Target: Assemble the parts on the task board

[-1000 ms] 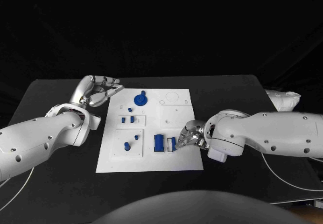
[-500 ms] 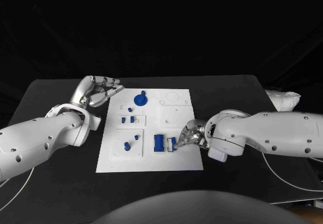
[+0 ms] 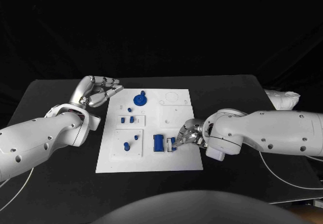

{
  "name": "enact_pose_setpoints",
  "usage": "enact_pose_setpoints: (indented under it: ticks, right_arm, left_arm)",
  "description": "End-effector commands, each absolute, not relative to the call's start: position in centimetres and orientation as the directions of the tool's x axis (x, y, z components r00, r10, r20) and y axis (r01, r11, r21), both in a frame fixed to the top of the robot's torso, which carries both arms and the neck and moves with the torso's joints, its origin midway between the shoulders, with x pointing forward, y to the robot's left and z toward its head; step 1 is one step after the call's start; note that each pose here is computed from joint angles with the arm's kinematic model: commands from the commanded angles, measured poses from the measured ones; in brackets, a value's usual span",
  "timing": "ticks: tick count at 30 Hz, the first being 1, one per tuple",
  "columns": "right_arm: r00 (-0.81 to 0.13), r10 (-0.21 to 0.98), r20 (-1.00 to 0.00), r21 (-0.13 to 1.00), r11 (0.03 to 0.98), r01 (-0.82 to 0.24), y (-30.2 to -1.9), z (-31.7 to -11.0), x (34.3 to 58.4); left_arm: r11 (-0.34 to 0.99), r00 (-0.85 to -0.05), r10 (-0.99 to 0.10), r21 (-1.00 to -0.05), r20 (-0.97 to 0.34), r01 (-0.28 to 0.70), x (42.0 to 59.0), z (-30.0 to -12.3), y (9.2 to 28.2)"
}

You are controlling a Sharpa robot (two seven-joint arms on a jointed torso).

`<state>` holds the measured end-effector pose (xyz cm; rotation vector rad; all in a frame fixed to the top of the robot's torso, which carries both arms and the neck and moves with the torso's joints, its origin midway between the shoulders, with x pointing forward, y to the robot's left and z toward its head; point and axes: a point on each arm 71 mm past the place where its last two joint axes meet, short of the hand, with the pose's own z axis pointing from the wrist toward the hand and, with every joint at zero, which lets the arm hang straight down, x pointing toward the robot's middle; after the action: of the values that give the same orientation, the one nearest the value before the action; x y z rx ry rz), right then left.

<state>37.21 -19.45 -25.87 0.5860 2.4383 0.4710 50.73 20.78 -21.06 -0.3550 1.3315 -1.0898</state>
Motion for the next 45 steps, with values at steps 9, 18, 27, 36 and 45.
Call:
enact_pose_setpoints:
  ticks: [9, 18, 27, 36, 45]
  right_arm:
    - [-0.771, 0.472, -0.427, 0.373, 0.869, 0.325, -19.56, -26.85, 36.63]
    - [-0.762, 0.485, -0.43, 0.381, 0.862, 0.334, -19.43, -26.82, 36.7]
    - [-0.754, 0.496, -0.432, 0.385, 0.857, 0.343, -19.35, -26.87, 36.89]
    - [-0.749, 0.5, -0.435, 0.385, 0.855, 0.347, -19.26, -26.93, 37.05]
    - [-0.732, 0.509, -0.453, 0.389, 0.852, 0.351, -19.58, -26.84, 37.19]
  left_arm:
    - [0.488, -0.152, -0.788, -0.756, -0.597, 0.436, 50.66, -21.06, 20.53]
    - [0.488, -0.153, -0.788, -0.756, -0.597, 0.437, 50.65, -21.07, 20.49]
    - [0.487, -0.156, -0.787, -0.757, -0.597, 0.436, 50.65, -21.14, 20.4]
    - [0.487, -0.158, -0.787, -0.758, -0.597, 0.435, 50.64, -21.21, 20.36]
    - [0.487, -0.159, -0.787, -0.758, -0.596, 0.434, 50.64, -21.23, 20.34]
